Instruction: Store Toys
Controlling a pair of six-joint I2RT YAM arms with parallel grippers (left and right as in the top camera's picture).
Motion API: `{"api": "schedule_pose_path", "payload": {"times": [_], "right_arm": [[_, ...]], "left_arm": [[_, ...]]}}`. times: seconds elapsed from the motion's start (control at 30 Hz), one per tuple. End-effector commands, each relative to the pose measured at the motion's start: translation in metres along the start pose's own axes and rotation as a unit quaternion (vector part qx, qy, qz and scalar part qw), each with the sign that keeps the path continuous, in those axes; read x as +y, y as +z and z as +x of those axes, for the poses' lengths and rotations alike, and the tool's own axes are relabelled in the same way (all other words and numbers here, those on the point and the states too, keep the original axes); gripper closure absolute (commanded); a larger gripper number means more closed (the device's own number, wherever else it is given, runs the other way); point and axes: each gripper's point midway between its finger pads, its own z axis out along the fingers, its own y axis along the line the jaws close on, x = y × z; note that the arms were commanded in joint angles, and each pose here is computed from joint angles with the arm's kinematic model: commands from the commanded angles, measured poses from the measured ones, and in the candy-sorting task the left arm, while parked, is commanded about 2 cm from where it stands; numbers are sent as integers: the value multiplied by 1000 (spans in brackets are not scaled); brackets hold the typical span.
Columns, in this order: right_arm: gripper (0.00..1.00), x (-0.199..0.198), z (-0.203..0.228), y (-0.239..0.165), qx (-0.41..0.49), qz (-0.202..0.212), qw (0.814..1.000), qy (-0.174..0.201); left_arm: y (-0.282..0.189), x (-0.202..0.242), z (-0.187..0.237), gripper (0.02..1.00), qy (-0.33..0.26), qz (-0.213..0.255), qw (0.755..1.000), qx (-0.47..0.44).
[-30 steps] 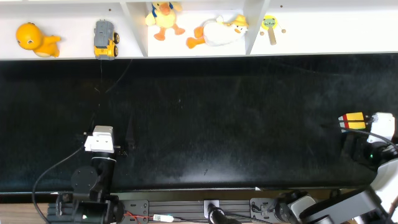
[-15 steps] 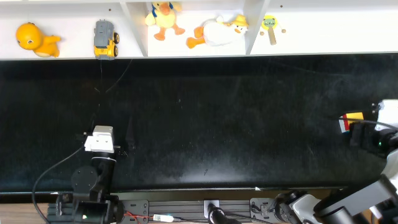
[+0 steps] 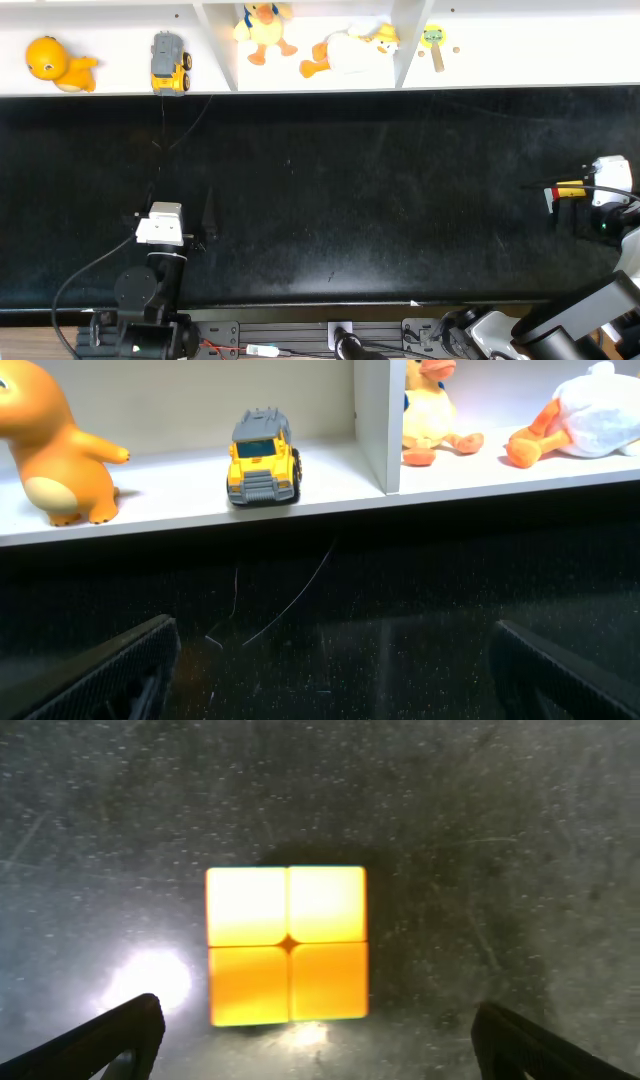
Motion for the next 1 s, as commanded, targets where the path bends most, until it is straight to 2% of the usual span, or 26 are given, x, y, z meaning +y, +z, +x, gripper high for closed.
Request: {"api": "schedule_pose_path", "payload": {"times": [0.03,0.33,0.47,0.6,0.87,1.0], "right_arm": [[3,-5,1,7,9,-1,1000,-8],[16,0,-1,23,13,-14,1000,-9],[88,-2,-7,25,2,-12,1000,15],[115,0,-5,28,5,-20,999,29],[299,4,-6,32,7,-26,999,47],[404,10,-12,34,7,-31,999,40]], "left_arm": [[0,2,0,23,9,-4,1000,-3],[0,2,0,23,9,-4,1000,-3],[0,2,0,23,9,-4,1000,-3],[0,2,0,23,9,-4,1000,-3],[0,2,0,20,9,-4,1000,-3],[0,2,0,20,9,-4,1000,-3]]}}
